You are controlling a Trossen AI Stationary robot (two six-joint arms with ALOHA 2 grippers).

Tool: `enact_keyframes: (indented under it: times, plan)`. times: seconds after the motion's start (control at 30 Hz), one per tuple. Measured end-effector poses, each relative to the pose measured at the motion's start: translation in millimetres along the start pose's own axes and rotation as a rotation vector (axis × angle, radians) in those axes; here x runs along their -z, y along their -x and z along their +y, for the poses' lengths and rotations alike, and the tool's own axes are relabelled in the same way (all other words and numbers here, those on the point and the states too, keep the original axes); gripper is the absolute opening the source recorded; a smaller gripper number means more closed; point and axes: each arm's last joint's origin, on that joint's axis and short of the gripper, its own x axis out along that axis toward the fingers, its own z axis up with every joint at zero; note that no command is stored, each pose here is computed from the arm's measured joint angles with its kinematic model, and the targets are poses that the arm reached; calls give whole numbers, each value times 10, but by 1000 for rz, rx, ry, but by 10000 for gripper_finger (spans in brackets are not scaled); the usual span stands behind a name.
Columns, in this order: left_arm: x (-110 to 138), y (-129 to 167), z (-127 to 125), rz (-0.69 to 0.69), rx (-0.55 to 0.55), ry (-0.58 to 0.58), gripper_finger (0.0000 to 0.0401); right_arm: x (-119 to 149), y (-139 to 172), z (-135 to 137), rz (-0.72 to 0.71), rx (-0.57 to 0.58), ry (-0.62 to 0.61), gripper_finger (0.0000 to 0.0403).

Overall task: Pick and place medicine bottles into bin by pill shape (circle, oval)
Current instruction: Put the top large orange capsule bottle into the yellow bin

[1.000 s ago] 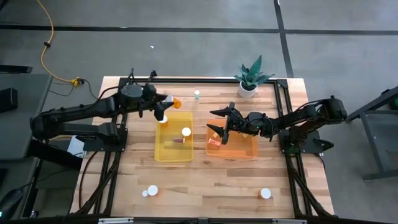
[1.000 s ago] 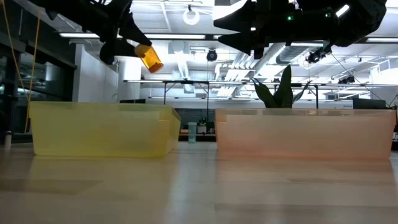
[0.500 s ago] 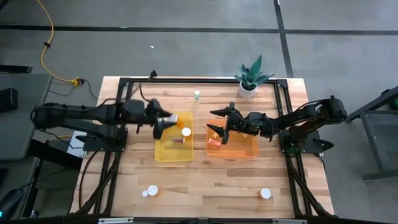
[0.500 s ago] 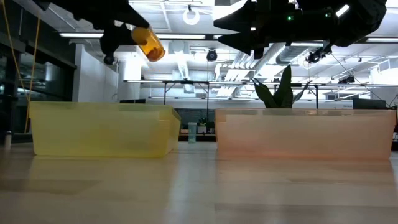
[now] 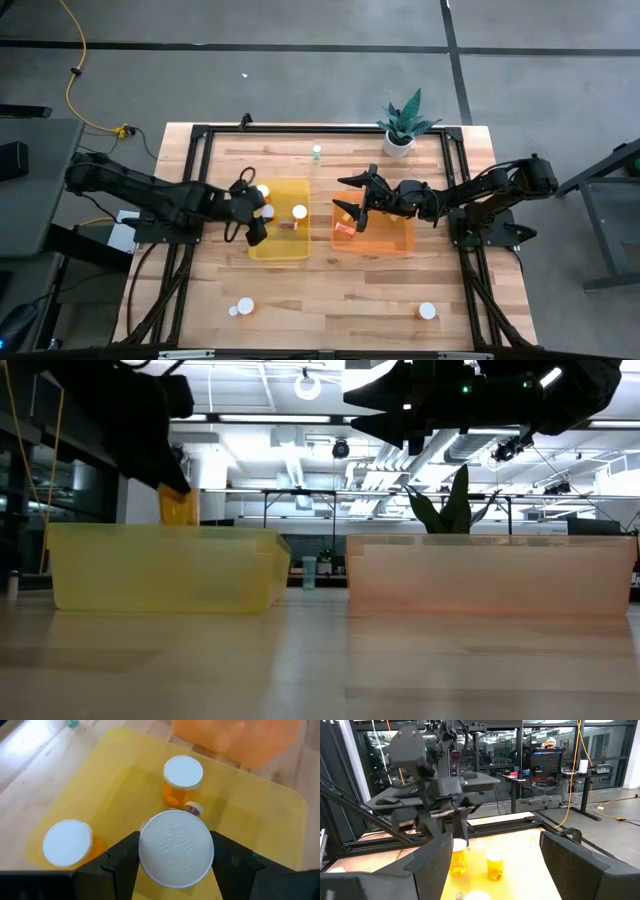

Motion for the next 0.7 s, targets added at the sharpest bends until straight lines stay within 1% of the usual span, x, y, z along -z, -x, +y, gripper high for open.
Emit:
enact_keyframes:
  times: [0.07, 0.17, 0.37, 0.47, 0.7]
  plan:
    - [2, -75, -22, 14, -22, -13, 197, 0, 0, 0, 0, 0, 0, 291]
    - [40, -217, -28, 73, -69, -30, 197, 0, 0, 0, 0, 0, 0, 291]
    - [86, -446, -24, 139, -143, -12, 197, 0, 0, 0, 0, 0, 0, 291]
    - [90, -511, -16, 150, -160, 15, 197, 1, 0, 0, 1, 0, 0, 291]
    - [98, -553, -11, 162, -171, 11, 203, 3, 0, 0, 3, 0, 1, 291]
